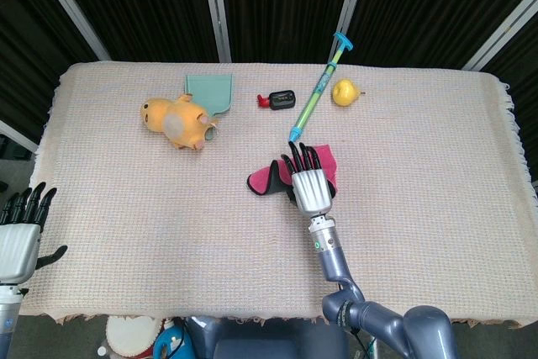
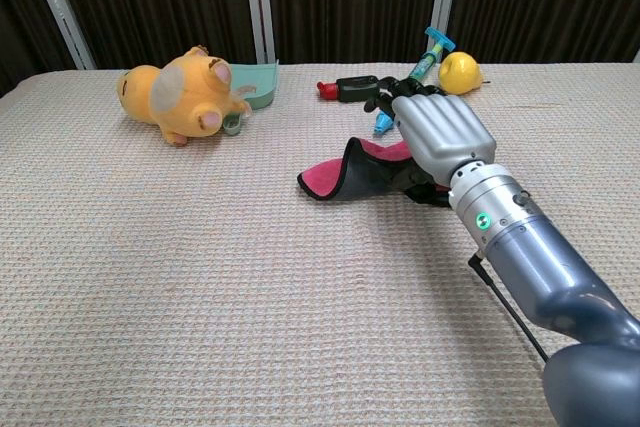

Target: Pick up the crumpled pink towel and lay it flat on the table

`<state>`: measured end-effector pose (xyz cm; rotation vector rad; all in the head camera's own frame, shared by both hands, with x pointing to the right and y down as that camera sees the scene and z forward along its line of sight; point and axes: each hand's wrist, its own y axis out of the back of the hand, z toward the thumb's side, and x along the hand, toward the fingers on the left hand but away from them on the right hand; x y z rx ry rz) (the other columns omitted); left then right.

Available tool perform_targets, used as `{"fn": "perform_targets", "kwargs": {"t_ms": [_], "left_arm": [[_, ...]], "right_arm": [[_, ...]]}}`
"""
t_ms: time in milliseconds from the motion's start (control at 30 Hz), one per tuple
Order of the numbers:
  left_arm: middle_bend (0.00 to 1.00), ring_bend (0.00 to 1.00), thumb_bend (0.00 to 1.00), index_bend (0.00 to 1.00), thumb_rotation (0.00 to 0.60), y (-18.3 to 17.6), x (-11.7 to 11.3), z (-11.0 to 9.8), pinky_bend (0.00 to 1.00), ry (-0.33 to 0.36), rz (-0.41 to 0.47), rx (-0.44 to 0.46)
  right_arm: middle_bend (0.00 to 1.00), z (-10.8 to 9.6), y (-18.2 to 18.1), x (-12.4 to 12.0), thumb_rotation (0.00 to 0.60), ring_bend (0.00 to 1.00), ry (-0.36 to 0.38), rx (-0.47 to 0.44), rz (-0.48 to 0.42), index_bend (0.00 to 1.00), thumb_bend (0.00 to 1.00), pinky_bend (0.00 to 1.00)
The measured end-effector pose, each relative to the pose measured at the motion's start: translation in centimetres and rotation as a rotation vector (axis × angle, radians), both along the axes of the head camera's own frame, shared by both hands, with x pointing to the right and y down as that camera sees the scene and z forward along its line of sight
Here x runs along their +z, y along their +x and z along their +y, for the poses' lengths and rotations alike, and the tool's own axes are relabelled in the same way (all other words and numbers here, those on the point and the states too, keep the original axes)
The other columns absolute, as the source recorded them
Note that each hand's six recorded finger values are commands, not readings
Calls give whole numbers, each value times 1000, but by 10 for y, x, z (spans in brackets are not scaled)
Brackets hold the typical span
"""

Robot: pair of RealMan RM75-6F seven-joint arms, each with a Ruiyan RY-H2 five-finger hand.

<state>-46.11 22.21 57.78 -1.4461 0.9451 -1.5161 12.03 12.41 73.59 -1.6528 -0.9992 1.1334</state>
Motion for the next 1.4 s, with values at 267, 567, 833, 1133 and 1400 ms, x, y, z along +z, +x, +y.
{"fn": "perform_targets", "kwargs": {"t_ms": [267,567,833,1133,1400], "left_arm": [[0,0,0,0,600,1,0,1,69,-1,3,3],[0,0,0,0,600,2,1,1,69,-3,2,7],[0,0,0,0,600,4,3,2,69,-9,1,12],[0,0,0,0,600,4,3,2,69,-10,4,13],[0,0,0,0,600,6,3,3,69,-11,8,17]], "right_arm": [[168,0,3,-3,600,64,9,8,-8,511,413,103],[182,0,5,0,600,70,6,17,-14,555,438,103],[182,0,3,-1,600,71,12,7,-25,563,530,103],[183,2,3,-3,600,75,14,-6,-33,570,552,103],[185,0,3,-17,600,76,47,-23,-64,570,553,103]]}}
